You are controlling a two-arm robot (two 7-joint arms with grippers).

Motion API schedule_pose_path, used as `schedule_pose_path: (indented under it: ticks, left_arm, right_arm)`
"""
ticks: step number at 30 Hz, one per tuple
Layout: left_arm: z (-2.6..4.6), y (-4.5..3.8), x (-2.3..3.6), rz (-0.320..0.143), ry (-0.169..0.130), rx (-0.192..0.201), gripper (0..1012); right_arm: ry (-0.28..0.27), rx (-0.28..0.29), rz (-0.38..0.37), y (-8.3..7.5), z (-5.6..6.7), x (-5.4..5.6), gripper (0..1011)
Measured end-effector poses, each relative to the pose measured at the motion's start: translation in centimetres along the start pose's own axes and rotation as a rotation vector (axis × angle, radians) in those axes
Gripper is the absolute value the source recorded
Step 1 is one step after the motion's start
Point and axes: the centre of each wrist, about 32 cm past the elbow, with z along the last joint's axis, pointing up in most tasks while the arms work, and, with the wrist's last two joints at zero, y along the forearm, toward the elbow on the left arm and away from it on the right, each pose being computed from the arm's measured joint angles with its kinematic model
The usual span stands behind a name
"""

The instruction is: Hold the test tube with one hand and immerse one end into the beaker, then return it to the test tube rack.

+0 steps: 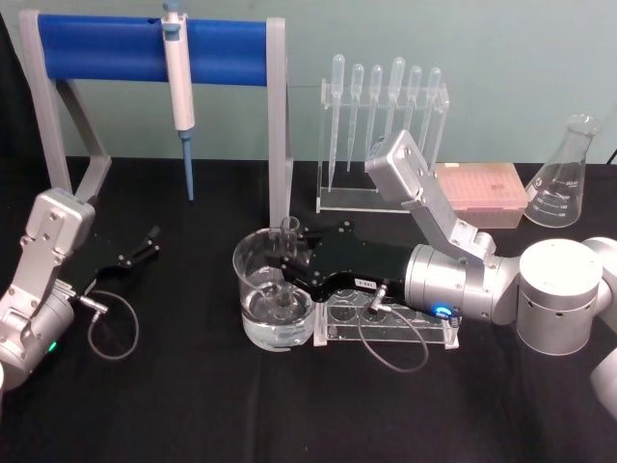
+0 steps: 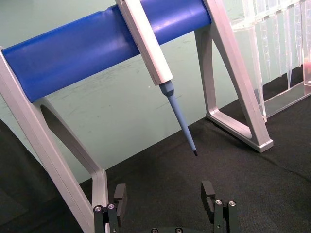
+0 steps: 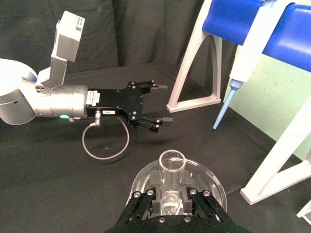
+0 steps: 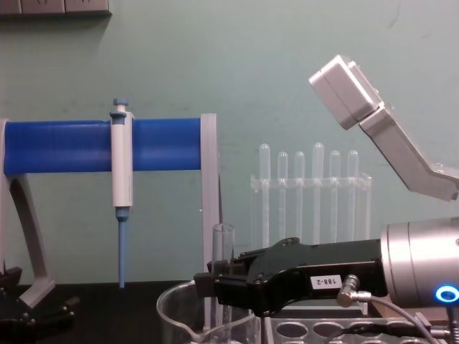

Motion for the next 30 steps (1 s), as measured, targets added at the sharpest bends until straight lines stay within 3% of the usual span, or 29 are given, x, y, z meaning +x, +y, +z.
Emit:
schedule_pose_path:
  ticks: [7, 20, 30]
  left_arm:
    - [0.0, 0.0, 0.0, 0.0, 0.0, 0.0, 1000]
    - [0.0, 0.0, 0.0, 0.0, 0.0, 0.0, 1000]
    - [0.0, 0.0, 0.0, 0.0, 0.0, 0.0, 1000]
  right_arm:
    - [-0.02, 0.012, 0.015, -0.1, 0.8, -0.2, 236]
    - [-0.071, 0.065, 0.011, -1.3, 4.2, -0.3, 236]
    - [-0.091, 0.102, -0.009, -3.2, 6.6, -0.4, 236]
